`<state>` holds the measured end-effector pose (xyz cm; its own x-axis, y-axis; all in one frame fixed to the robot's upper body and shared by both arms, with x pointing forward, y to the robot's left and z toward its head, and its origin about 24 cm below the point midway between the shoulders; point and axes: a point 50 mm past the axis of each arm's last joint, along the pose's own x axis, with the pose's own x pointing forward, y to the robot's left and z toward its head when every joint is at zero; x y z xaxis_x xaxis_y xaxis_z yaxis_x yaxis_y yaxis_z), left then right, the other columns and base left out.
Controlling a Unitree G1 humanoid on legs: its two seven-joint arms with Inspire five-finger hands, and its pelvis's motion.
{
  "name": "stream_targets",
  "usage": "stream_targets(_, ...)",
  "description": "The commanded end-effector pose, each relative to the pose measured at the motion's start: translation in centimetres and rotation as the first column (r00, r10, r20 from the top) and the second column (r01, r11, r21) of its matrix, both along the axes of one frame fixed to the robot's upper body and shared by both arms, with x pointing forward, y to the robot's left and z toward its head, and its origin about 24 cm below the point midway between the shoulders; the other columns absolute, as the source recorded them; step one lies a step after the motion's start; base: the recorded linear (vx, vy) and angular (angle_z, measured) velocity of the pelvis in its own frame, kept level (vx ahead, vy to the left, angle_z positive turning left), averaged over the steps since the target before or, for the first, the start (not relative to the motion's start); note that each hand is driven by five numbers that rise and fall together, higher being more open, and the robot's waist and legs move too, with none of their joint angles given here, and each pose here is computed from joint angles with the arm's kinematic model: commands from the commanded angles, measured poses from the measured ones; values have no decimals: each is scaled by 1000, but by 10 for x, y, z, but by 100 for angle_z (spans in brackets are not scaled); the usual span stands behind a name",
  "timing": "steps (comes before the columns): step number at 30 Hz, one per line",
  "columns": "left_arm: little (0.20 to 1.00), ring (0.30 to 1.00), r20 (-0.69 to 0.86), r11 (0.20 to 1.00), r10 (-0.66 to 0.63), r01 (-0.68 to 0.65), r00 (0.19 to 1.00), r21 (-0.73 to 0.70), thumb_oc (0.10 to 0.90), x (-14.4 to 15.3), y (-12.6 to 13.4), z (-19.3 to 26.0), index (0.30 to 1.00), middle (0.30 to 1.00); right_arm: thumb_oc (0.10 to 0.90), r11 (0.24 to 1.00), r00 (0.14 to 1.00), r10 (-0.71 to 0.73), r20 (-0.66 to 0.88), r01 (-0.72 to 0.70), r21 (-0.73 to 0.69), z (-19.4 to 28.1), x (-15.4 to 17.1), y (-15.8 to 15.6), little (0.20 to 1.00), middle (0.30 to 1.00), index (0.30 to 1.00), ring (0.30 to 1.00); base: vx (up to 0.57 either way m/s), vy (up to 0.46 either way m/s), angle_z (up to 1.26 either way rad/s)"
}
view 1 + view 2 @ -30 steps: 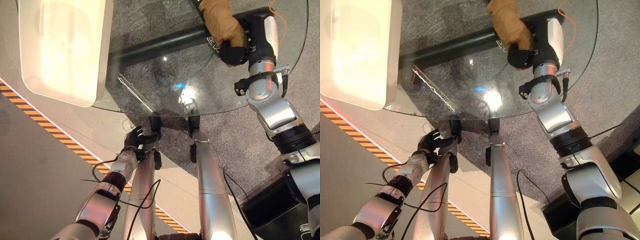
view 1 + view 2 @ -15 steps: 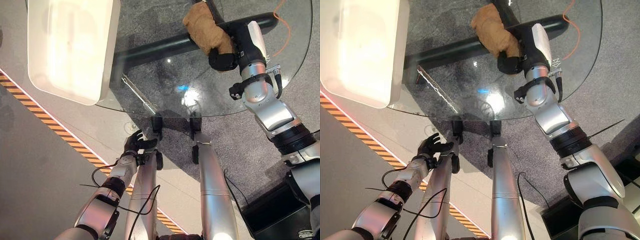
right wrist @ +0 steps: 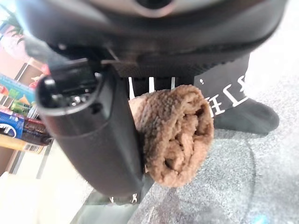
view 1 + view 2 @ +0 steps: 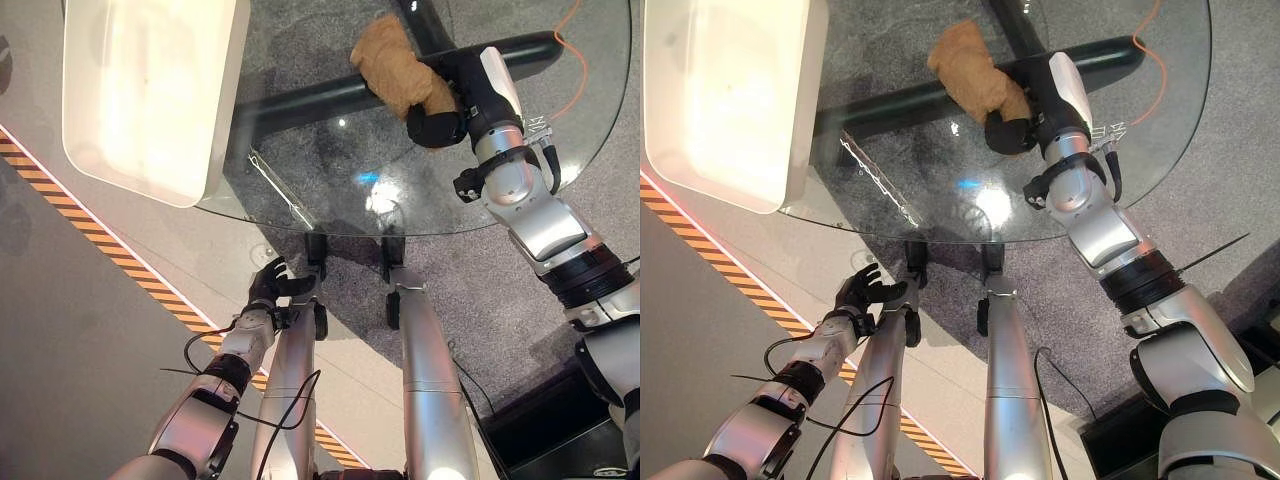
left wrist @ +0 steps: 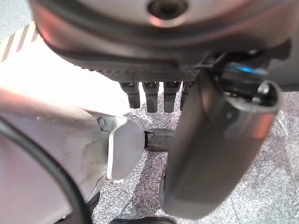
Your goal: Wipe the table with a cloth and put it in the basket.
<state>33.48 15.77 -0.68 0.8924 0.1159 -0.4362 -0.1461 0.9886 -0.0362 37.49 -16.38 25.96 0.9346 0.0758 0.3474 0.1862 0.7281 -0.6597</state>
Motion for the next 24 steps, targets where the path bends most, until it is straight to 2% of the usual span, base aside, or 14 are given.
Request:
stream_targets(1,900,900,-66,993,29,-21,997,120,800,-19,31,-20,900,900,100,897,819,427,-384,-437,65,-90,-21,87,200,300,300,300,0,0,0)
stream_targets(7,900,900,-61,992,23,-15,998,123,800,-19,28,-20,900,900,100,863,781,491,-387,-498,90,-94,-28,103,200,300,300,300,4,-2,5)
stream_targets(13,900,900,-57,992,23,-15,998,126,800,-21,23,-22,900,900,100,845,747,495,-444,-533,45,-107,-34,112,200,300,300,300,7,-2,14)
stream_targets(24,900,900,-57,991,24,-16,998,135,800,-24,26,-25,900,900,100,873,778,463,-424,-483,67,-115,-31,109,200,300,300,300,1,-4,7)
